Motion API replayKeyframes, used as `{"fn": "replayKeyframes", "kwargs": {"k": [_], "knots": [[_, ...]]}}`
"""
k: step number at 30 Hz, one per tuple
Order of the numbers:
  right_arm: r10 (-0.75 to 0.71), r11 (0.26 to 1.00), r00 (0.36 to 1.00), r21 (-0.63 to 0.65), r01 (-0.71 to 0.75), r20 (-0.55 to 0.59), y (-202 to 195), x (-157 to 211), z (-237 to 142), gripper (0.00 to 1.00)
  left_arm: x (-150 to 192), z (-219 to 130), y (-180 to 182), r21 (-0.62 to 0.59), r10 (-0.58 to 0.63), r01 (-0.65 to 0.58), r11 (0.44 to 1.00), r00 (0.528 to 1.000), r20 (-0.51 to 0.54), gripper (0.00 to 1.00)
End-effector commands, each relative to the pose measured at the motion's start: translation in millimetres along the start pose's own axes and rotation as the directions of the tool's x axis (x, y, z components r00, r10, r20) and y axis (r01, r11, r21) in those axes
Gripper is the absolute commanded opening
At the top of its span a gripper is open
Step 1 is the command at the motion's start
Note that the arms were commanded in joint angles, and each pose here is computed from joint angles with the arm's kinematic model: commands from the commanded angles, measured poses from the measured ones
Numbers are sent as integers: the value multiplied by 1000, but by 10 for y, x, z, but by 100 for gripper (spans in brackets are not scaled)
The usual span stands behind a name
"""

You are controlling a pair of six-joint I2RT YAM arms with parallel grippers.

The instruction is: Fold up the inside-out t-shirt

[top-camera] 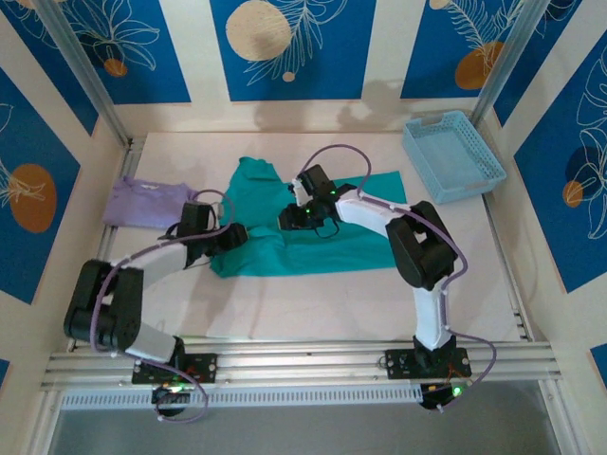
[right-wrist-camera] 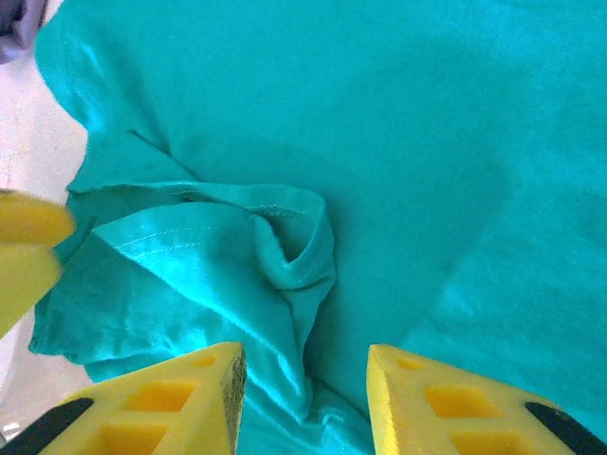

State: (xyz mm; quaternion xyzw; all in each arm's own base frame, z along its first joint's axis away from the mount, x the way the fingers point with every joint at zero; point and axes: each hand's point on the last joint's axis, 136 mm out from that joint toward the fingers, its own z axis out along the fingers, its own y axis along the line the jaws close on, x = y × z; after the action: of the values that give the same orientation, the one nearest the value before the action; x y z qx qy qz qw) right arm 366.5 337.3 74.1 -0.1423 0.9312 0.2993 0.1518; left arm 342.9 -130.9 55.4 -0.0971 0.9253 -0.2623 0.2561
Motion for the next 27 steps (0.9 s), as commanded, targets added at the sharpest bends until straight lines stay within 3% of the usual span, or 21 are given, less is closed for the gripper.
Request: {"fn": "replayKeyframes", "kwargs": {"k": [1, 9, 19, 24, 27], "knots": [[-27, 1000, 999, -4, 28, 35, 64, -14, -151, 39, -72, 126, -78, 33, 4, -4, 999, 1000, -12, 58], [-30, 999, 998, -14, 30, 52, 84, -40, -219, 39, -342, 301, -255, 100, -4, 3, 995, 1000, 15, 57], [-27, 1000, 998, 17, 27, 55, 18, 20, -308, 39, -716, 478, -283, 79, -16, 12, 997, 998, 53, 58], [-8, 993, 997, 120, -1, 79, -236, 206, -633, 42, -790, 230, -232, 22, -20, 18, 1000, 993, 113, 59], [75, 975, 994, 202, -90, 82, -571, 473, -881, 47, -509, -27, -380, 68, -2, -6, 998, 993, 120, 60]]}}
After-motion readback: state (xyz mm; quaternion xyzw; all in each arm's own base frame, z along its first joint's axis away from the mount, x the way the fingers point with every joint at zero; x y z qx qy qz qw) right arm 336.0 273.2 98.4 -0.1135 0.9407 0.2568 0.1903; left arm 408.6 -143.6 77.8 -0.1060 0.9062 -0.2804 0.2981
